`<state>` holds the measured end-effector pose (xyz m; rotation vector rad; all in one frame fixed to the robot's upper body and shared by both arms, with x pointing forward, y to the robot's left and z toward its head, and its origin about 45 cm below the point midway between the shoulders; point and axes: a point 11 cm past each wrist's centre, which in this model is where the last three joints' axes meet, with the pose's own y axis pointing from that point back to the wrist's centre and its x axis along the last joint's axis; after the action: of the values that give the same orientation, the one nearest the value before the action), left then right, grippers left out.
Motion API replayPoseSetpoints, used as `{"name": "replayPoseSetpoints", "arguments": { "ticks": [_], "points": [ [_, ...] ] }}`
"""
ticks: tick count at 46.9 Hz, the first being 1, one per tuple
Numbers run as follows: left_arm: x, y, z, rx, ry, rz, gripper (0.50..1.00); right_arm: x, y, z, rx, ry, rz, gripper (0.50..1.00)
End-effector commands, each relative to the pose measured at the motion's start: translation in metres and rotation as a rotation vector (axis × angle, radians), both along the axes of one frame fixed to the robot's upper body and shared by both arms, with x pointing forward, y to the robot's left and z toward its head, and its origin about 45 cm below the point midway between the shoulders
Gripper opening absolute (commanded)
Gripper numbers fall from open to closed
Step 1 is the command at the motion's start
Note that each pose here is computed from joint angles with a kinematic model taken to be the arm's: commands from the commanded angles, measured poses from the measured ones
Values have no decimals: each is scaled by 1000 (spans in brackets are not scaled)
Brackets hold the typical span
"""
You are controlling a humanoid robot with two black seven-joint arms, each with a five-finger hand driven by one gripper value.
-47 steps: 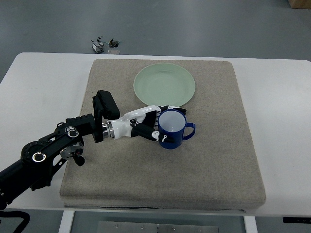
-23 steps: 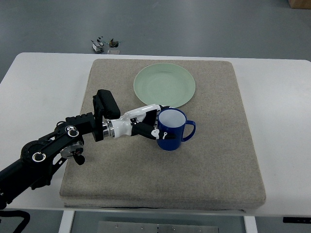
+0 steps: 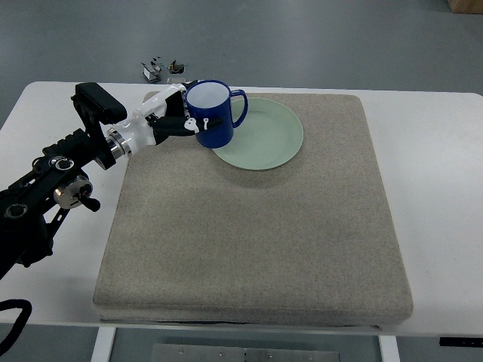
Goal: Place cup left of plate with left hand
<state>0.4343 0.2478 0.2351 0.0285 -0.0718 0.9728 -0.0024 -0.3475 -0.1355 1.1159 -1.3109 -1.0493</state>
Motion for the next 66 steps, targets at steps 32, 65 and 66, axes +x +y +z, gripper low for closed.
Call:
{"name": "replayPoseSetpoints", "arguments": {
  "ticks": [32, 65, 66],
  "points": [
    [10, 70, -51, -48, 141, 318, 500, 0, 0, 0, 2, 0, 0, 934],
    [7, 68, -57, -35, 144, 310, 994, 0, 0, 0, -1, 0, 0, 934],
    [7, 69, -57, -36, 143, 311, 994, 0, 0, 0, 0, 0, 0, 934]
  ]
}}
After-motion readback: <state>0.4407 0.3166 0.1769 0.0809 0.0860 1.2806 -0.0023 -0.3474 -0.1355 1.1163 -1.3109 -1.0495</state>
